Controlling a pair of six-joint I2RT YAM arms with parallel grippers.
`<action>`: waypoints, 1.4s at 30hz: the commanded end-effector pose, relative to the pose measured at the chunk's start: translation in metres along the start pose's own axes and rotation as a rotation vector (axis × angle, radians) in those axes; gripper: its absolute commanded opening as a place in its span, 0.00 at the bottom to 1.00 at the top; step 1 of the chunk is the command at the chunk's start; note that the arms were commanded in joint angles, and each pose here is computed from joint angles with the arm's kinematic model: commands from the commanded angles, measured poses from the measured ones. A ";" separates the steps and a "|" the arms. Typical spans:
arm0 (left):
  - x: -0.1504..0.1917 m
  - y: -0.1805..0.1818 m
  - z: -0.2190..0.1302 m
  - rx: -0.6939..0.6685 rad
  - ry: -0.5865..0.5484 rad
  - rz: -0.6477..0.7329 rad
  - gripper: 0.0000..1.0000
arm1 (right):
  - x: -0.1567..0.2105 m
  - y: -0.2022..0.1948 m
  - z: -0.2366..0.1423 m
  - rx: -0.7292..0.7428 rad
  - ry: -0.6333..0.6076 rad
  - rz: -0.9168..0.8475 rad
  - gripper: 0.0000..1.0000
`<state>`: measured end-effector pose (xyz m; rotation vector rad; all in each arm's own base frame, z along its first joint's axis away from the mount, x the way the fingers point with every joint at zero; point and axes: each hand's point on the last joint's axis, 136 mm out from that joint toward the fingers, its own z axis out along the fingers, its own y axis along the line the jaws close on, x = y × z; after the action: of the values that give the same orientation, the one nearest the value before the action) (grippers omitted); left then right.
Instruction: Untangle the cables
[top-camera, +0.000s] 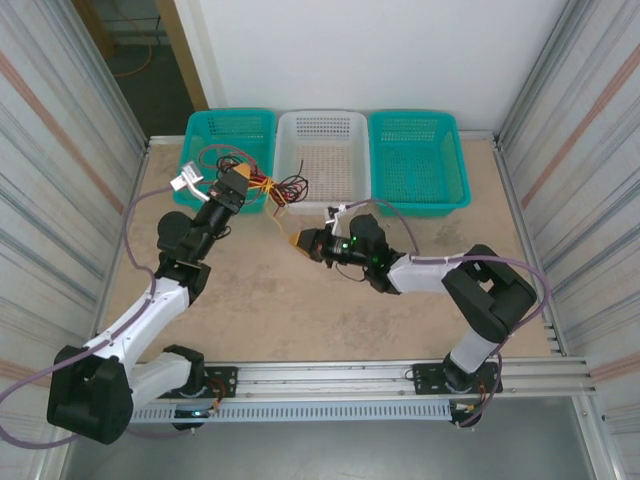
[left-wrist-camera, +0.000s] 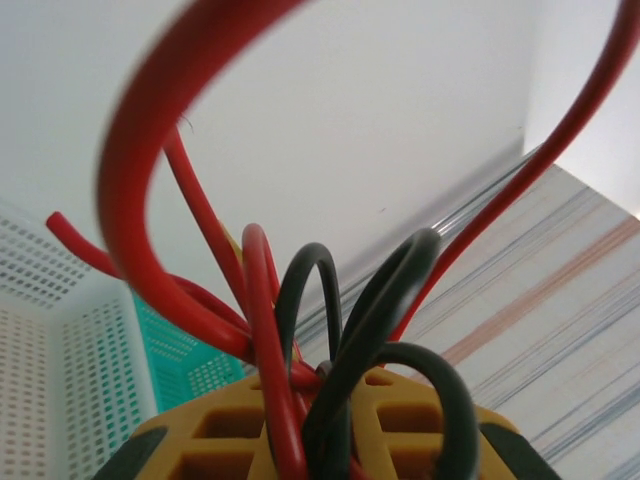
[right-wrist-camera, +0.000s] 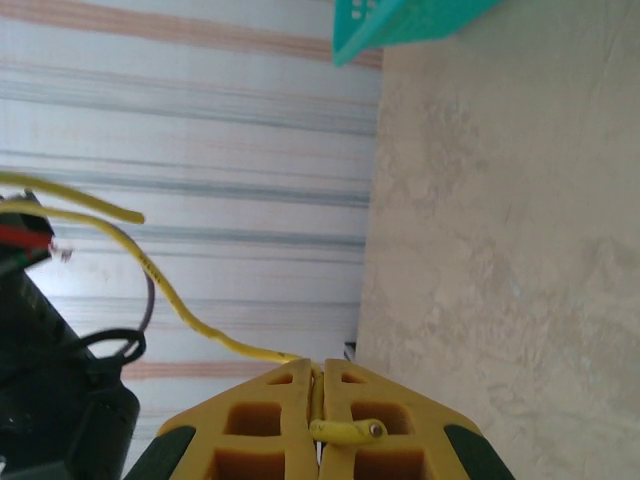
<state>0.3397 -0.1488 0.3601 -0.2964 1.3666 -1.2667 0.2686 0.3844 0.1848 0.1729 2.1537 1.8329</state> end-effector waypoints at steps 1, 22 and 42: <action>-0.017 -0.006 -0.003 -0.022 -0.057 0.127 0.00 | 0.017 0.058 -0.009 -0.063 -0.010 -0.135 0.00; 0.042 0.033 -0.033 -0.168 0.231 0.201 0.00 | -0.090 0.239 -0.132 0.077 -0.299 -0.619 0.00; 0.079 -0.092 -0.026 0.480 0.476 -0.012 0.00 | -0.232 0.129 -0.114 0.293 -0.295 -0.407 0.00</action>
<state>0.2813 -0.2245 0.3292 0.1818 1.5770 -1.5701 0.4167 0.2401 0.3542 0.0518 2.1181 1.2102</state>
